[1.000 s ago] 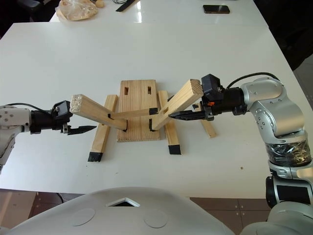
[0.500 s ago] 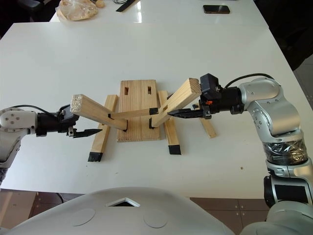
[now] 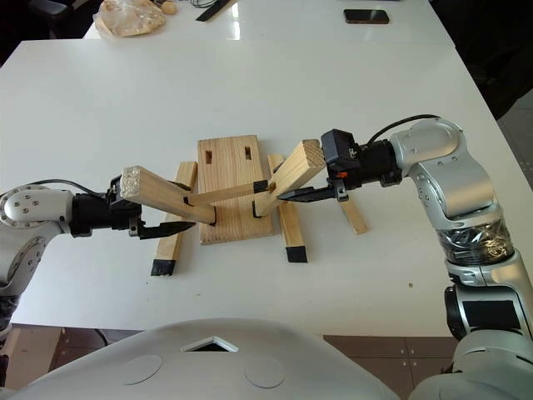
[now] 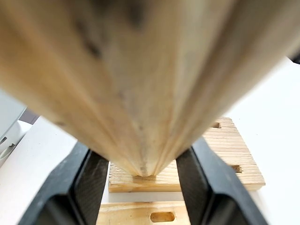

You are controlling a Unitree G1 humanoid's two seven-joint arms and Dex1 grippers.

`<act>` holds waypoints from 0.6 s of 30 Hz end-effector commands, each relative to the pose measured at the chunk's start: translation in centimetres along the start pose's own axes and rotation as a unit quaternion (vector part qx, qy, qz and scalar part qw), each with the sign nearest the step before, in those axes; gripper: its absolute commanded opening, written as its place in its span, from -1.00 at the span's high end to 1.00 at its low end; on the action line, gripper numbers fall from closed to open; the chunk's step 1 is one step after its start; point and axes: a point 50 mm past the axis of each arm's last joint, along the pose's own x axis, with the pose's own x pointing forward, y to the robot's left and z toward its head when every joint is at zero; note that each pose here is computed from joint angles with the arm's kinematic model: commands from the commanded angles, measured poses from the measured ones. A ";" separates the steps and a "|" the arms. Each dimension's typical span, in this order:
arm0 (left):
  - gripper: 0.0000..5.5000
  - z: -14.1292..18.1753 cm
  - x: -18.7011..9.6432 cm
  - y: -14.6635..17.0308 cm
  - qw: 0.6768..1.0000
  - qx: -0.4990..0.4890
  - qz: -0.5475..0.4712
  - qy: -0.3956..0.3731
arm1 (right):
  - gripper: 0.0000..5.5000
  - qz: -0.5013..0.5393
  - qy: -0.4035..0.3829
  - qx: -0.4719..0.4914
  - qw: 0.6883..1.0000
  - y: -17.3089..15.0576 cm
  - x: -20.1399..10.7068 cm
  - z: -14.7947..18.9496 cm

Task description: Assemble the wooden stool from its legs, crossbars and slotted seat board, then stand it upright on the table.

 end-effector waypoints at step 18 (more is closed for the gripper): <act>-0.32 1.0 2.4 -0.3 0.998 0.016 -0.062 -0.005 | 0.26 0.055 0.051 0.019 0.997 -1.1 2.2 -1.2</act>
